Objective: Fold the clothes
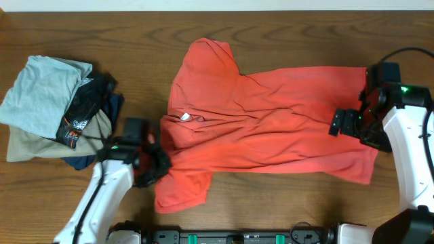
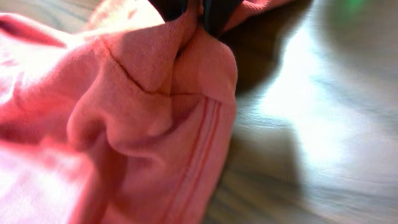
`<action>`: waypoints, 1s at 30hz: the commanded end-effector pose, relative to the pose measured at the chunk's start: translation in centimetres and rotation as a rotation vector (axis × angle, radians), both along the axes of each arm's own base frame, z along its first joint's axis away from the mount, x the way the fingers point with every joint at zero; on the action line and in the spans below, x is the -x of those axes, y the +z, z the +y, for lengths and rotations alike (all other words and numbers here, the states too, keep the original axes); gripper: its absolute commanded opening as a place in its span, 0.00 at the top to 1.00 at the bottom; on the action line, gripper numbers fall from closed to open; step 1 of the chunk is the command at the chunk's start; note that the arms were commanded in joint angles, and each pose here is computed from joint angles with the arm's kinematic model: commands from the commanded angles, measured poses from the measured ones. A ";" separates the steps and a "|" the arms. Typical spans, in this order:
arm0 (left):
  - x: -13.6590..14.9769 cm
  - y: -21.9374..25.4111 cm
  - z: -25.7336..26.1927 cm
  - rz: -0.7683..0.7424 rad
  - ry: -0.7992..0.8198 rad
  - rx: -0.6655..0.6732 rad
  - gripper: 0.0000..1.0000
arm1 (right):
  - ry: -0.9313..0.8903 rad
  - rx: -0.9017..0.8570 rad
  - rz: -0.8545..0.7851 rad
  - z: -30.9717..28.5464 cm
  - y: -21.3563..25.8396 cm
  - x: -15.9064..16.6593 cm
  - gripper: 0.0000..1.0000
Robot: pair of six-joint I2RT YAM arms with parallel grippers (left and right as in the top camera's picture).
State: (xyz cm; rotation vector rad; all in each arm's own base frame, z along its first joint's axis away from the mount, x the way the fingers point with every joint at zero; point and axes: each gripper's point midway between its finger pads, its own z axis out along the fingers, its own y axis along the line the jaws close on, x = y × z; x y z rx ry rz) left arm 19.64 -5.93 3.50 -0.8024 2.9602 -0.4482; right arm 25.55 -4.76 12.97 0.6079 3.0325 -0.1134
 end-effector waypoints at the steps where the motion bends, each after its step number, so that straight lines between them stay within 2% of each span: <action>1: 0.1 0.7 1.3 -0.026 0.012 -0.016 0.94 | -0.061 -0.012 0.038 -0.8 -1.5 1.5 0.01; 7: 1.2 0.3 1.3 0.016 0.011 -0.018 0.93 | -0.127 -0.019 0.086 -1.4 -4.8 3.3 0.01; 11: 1.6 -0.1 1.3 0.032 0.011 -0.018 0.94 | -0.242 -0.004 0.086 -2.2 -6.7 4.2 0.01; 16: 1.7 -0.1 1.3 0.035 0.011 -0.018 0.94 | -0.434 0.019 0.012 -4.0 -8.6 3.8 0.14; 24: 1.7 -0.1 1.3 0.034 0.011 -0.019 0.94 | -0.458 0.032 -0.113 -5.1 -10.6 1.9 0.21; 30: 1.7 -0.1 1.3 0.034 0.011 -0.019 0.94 | -0.461 0.065 -0.118 -5.5 -11.4 2.4 0.25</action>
